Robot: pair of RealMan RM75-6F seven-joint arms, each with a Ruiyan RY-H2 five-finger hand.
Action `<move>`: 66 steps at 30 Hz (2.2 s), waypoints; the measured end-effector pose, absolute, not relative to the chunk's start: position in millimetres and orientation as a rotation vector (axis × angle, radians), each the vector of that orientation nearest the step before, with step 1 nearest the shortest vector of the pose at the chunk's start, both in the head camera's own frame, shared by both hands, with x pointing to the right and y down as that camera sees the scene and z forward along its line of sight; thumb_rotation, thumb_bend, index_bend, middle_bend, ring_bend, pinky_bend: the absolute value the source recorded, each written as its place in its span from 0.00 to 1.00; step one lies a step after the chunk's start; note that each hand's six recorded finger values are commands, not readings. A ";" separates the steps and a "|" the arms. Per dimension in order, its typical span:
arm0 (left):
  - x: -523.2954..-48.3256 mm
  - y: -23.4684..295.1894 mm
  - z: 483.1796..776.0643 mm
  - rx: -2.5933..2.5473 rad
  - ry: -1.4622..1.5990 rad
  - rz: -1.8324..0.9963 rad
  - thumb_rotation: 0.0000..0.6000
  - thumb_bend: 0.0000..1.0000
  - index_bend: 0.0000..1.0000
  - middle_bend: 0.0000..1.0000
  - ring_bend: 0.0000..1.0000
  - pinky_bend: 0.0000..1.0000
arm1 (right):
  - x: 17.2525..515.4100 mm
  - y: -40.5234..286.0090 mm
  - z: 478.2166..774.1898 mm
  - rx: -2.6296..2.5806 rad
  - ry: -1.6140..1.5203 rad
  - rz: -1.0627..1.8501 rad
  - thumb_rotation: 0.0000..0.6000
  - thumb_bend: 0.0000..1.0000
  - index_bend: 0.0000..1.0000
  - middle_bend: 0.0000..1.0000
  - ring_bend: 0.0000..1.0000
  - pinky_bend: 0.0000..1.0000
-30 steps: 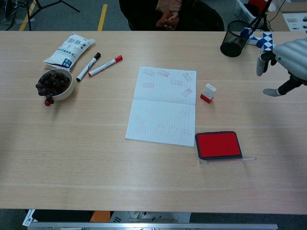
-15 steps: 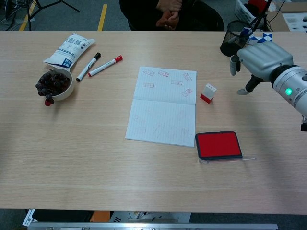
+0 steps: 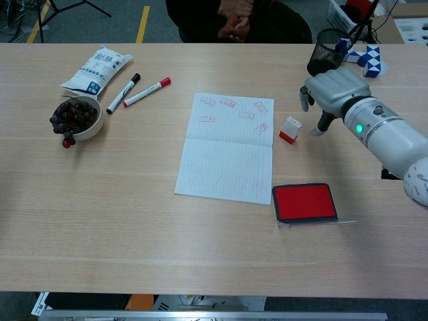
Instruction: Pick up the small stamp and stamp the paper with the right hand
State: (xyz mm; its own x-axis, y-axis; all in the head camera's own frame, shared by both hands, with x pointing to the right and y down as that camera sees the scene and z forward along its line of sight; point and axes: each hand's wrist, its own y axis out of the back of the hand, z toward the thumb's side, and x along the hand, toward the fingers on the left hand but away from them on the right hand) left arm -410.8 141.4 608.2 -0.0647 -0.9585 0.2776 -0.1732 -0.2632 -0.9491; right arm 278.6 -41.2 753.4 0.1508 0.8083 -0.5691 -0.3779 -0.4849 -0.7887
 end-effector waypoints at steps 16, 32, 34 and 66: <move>-418.0 141.3 610.2 -1.494 1.263 -1.416 1.00 0.17 0.10 0.11 0.18 0.10 | 252.2 -45.0 766.6 -1.446 -0.368 1.540 1.00 0.09 0.43 0.38 0.27 0.34; -419.2 142.2 610.3 -1.494 1.259 -1.423 1.00 0.17 0.10 0.11 0.18 0.10 | 244.8 -36.8 771.0 -1.461 -0.312 1.540 1.00 0.09 0.43 0.38 0.26 0.34; -418.5 142.5 610.2 -1.498 1.259 -1.419 1.00 0.17 0.10 0.11 0.18 0.10 | 244.0 -35.7 771.0 -1.466 -0.307 1.535 1.00 0.09 0.43 0.38 0.26 0.34; -422.5 144.3 611.1 -1.493 1.261 -1.438 1.00 0.17 0.10 0.11 0.18 0.10 | 240.3 -7.3 766.9 -1.525 -0.207 1.471 1.00 0.09 0.43 0.38 0.26 0.34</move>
